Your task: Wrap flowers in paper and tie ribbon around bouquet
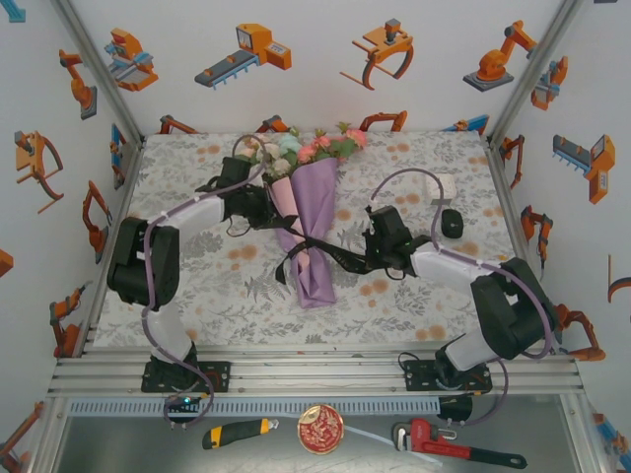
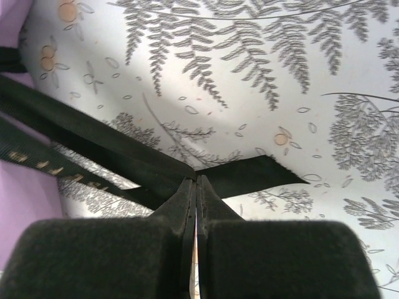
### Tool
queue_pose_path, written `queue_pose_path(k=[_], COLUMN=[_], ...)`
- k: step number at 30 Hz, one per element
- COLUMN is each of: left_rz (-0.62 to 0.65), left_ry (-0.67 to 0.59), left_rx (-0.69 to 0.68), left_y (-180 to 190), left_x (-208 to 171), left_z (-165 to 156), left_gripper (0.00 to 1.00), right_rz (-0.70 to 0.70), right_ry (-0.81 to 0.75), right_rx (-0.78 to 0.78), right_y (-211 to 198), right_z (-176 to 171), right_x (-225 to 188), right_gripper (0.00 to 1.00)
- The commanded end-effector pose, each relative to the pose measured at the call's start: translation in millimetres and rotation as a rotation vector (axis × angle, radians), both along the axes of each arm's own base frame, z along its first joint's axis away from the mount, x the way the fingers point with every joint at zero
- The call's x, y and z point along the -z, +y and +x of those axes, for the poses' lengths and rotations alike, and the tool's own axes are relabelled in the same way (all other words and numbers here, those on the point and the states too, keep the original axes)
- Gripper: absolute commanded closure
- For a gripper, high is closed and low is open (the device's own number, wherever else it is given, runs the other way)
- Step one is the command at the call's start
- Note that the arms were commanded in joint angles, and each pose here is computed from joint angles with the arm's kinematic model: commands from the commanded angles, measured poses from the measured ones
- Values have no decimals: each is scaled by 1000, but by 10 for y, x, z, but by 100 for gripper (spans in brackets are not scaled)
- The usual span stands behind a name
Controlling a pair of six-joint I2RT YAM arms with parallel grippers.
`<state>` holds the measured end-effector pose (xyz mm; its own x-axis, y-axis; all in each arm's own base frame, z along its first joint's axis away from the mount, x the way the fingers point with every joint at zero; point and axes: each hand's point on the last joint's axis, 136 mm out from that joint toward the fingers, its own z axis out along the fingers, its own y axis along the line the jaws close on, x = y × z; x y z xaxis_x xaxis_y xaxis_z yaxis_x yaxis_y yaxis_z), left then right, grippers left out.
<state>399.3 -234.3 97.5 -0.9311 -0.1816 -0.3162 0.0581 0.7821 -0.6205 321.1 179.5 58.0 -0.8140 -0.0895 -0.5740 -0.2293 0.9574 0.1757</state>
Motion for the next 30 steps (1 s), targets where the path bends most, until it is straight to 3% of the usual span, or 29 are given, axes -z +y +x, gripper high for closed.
queue_pose_path(k=[1,10,22,25,29,30], left_rz=[56,159,61,-3,-25,-32], left_ry=[0,129,227,174,82,60], left_rx=[-156,-345,-580,-494,-389,-392], left_y=[379,974,1703,1508,1186,1180], left_x=[-28,429,824,656,316,234], left_z=[-44,-374,-428,-330,-322,-336], left_gripper=[100,100,100,100,100,94], right_rz=[-118,-156,-166,-104,85,124], right_ry=[55,182,227,201,104,73], right_rx=[156,332,582,490,246,214], right_y=[-495,-846,-1373,-1176,-577,-496], right_z=[-87,-193,-134,-5,169,194], right_x=[125,301,329,250,-65,-197], right_gripper=[100,100,100,100,100,98])
